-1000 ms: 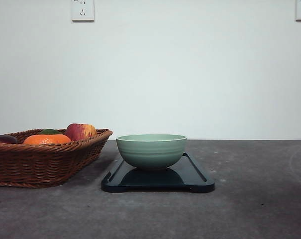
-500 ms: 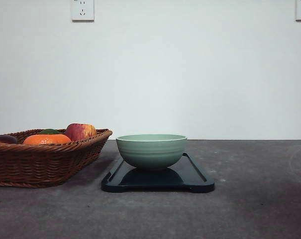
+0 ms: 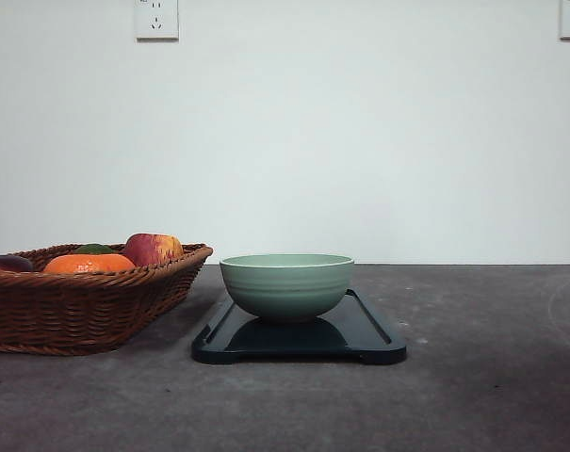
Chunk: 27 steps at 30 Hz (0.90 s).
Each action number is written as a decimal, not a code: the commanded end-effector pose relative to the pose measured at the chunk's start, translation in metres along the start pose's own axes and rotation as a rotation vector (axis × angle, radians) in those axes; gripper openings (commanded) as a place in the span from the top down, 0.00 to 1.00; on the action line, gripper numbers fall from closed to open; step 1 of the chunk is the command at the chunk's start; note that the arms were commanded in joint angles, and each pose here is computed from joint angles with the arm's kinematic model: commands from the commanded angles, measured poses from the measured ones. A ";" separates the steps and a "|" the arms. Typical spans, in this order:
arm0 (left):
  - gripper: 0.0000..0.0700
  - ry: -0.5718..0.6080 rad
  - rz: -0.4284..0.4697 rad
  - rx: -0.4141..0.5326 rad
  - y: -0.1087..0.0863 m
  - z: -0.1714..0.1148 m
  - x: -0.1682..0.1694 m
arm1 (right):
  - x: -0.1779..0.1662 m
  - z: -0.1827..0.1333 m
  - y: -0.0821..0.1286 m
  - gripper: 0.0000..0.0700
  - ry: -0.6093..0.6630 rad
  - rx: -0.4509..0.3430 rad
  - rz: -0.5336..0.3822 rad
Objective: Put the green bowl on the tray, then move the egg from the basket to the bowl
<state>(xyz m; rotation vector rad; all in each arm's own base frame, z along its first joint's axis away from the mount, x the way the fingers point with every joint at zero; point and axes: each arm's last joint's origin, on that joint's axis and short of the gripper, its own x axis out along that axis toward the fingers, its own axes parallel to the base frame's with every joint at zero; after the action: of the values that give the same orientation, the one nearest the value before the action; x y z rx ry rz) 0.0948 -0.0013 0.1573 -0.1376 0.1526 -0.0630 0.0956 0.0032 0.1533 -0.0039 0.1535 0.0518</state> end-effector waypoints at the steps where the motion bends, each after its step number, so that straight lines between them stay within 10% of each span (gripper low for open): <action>1: 1.00 0.027 -0.001 0.000 0.001 -0.007 0.002 | 0.001 -0.001 0.000 0.98 -0.006 -0.006 -0.003; 27: 1.00 0.027 -0.001 0.000 0.001 -0.007 0.002 | 0.001 -0.001 0.000 0.98 -0.006 -0.006 -0.003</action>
<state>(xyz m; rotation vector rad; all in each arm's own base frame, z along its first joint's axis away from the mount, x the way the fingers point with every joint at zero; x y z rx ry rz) 0.0948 -0.0013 0.1573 -0.1376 0.1526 -0.0630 0.0956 0.0032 0.1533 -0.0039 0.1531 0.0521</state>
